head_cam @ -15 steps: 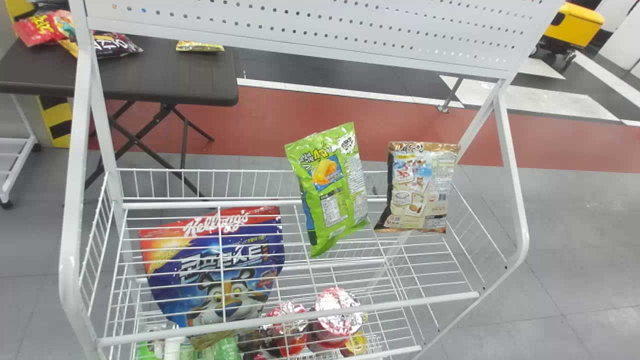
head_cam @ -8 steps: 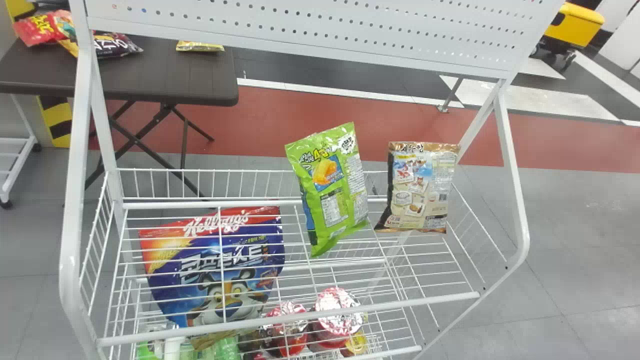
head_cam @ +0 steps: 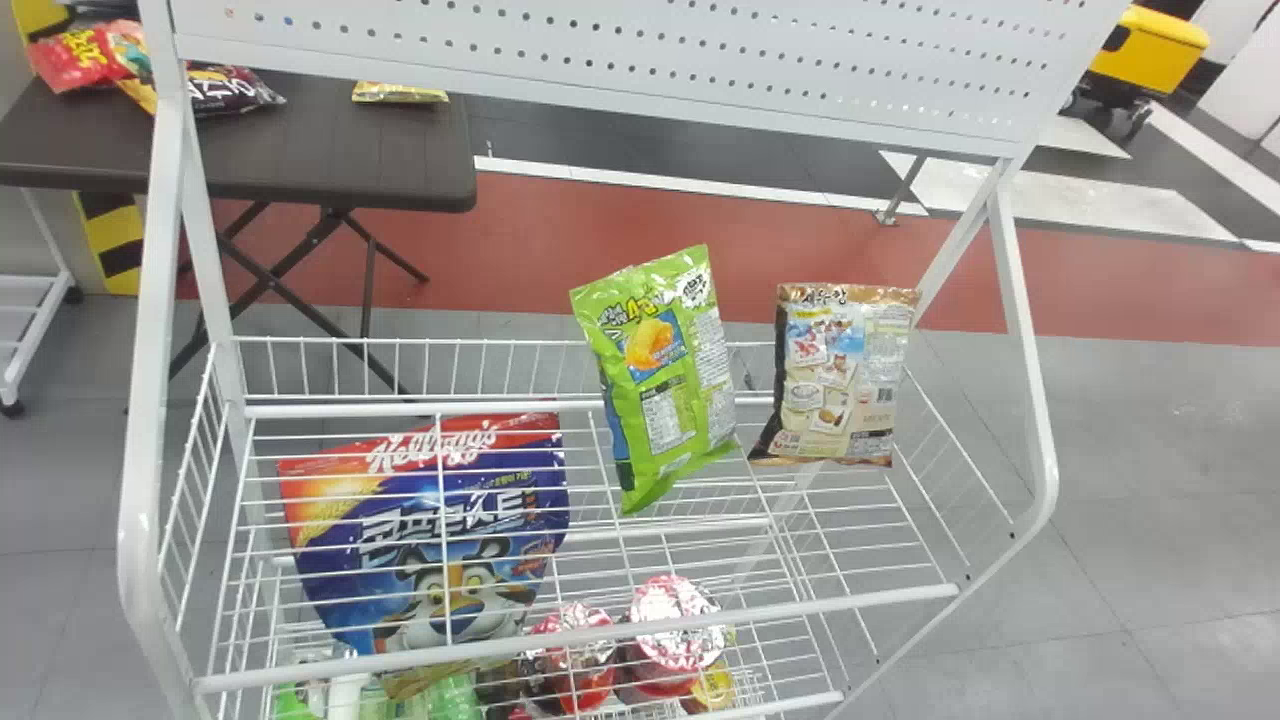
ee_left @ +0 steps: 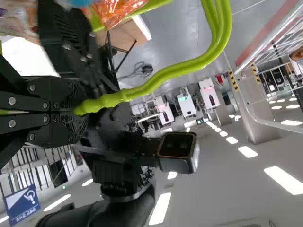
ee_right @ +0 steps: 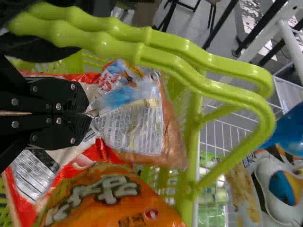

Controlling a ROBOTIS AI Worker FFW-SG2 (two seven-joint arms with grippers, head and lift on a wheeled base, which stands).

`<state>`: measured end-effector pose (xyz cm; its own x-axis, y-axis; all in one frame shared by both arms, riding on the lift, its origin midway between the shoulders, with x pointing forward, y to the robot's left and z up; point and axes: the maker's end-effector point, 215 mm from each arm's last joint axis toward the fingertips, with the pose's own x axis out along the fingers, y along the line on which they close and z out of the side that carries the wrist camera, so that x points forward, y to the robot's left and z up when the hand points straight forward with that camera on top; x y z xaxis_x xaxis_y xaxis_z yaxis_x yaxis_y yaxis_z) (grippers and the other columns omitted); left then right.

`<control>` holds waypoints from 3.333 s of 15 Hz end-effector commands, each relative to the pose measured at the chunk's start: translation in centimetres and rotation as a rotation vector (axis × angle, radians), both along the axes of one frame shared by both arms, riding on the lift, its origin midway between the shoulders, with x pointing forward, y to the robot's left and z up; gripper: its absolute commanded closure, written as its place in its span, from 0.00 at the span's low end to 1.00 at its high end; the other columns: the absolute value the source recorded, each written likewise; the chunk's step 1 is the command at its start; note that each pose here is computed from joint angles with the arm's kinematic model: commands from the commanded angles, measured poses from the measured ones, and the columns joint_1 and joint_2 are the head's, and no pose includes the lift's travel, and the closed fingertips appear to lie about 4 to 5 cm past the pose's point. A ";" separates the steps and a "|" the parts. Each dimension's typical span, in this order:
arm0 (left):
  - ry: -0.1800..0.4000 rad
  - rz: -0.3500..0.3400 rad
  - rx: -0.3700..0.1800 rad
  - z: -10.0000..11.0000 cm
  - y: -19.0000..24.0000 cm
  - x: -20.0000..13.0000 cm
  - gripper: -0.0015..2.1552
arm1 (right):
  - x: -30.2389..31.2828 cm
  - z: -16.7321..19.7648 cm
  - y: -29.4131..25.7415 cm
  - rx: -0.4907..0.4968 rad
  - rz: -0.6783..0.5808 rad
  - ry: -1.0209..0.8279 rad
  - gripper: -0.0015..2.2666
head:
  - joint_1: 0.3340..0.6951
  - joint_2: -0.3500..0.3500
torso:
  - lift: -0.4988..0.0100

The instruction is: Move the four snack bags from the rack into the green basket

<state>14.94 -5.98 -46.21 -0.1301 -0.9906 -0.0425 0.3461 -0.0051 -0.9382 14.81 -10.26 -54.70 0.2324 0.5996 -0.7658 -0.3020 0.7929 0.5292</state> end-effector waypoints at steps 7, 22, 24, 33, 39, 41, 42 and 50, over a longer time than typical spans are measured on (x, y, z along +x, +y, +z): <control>0.013 -0.005 0.008 -0.1 -0.1 0.0 0.70 | 2.4 2.8 -7.4 0.021 -0.159 0.001 0.02 | 1.00 0.00 | 0.98; 0.015 -0.019 0.028 -0.2 -0.2 -0.4 0.70 | 39.5 16.6 -15.8 -0.106 -0.398 -0.961 0.04 | 1.00 0.00 | 0.98; 0.015 -0.018 0.026 -0.1 -0.2 -0.3 0.70 | 42.4 16.2 -15.8 -0.127 -0.397 -0.957 0.05 | 1.00 0.00 | 0.98; 0.016 -0.021 0.018 -0.1 -0.6 0.4 0.70 | 38.6 16.4 -14.3 -0.087 -0.353 -0.928 0.94 | 1.00 0.00 | 0.98; 0.016 -0.014 0.017 -0.1 -0.3 0.5 0.70 | 32.2 20.7 -15.6 -0.014 -0.381 -0.950 0.95 | 1.00 0.00 | 0.98; 0.018 -0.009 0.019 -0.2 0.0 0.5 0.70 | 28.0 20.8 -15.7 0.020 -0.391 -0.873 0.95 | 1.00 0.00 | 0.98; 0.020 -0.007 0.021 -0.2 0.1 0.6 0.70 | 25.4 20.2 -15.7 0.040 -0.393 -0.808 0.95 | 1.00 0.00 | 0.98; 0.013 0.015 0.017 0.0 0.7 1.6 0.70 | 5.1 11.2 -14.4 0.266 -0.430 -0.021 0.95 | 1.00 0.00 | 0.98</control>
<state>16.38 -5.23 -46.29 -0.1176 -0.9913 -0.0597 0.3323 0.0174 -0.9430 22.75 -24.79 -42.14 0.5708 0.6011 -0.5593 -0.0686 0.7137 0.6971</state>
